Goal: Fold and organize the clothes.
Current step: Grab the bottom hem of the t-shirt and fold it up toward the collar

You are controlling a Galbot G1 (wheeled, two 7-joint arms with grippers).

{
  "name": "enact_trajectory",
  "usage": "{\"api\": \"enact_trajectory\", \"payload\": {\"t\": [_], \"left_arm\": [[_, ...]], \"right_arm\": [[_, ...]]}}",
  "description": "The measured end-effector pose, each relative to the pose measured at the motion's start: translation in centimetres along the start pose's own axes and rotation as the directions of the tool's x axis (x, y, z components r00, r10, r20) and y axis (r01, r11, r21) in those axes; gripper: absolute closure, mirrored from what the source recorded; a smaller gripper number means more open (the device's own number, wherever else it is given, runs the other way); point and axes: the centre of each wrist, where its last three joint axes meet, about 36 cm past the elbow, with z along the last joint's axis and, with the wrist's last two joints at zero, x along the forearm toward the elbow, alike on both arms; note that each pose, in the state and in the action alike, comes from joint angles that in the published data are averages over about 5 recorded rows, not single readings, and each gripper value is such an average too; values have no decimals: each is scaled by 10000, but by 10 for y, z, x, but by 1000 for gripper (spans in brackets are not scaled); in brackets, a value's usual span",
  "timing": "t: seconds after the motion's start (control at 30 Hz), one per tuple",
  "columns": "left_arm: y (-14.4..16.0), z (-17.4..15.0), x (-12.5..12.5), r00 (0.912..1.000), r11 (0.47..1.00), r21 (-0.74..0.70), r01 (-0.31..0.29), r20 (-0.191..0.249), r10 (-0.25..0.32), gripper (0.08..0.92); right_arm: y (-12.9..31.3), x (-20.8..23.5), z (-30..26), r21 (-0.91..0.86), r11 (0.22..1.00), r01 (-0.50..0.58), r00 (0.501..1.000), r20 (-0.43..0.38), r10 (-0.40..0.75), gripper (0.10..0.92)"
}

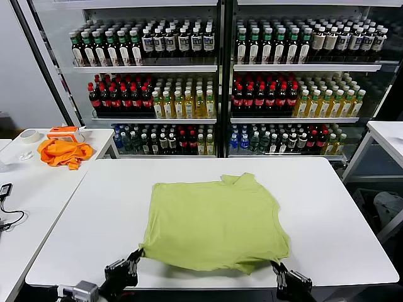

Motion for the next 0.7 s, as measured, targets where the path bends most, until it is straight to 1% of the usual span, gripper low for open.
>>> {"api": "enact_trajectory", "payload": {"t": [0.23, 0.47, 0.7], "left_arm": [[20, -1, -34, 9992, 9991, 229, -343, 235, 337, 919], [34, 2, -60, 9984, 9976, 442, -534, 195, 526, 919], [43, 2, -80, 9972, 9954, 614, -735, 204, 723, 919]], "right_arm": [[-10, -34, -2, -341, 9994, -28, 10000, -60, 26, 917], [-20, -64, -5, -392, 9992, -92, 9999, -92, 89, 917], [-24, -83, -8, -426, 9989, -188, 9997, -137, 182, 917]]}}
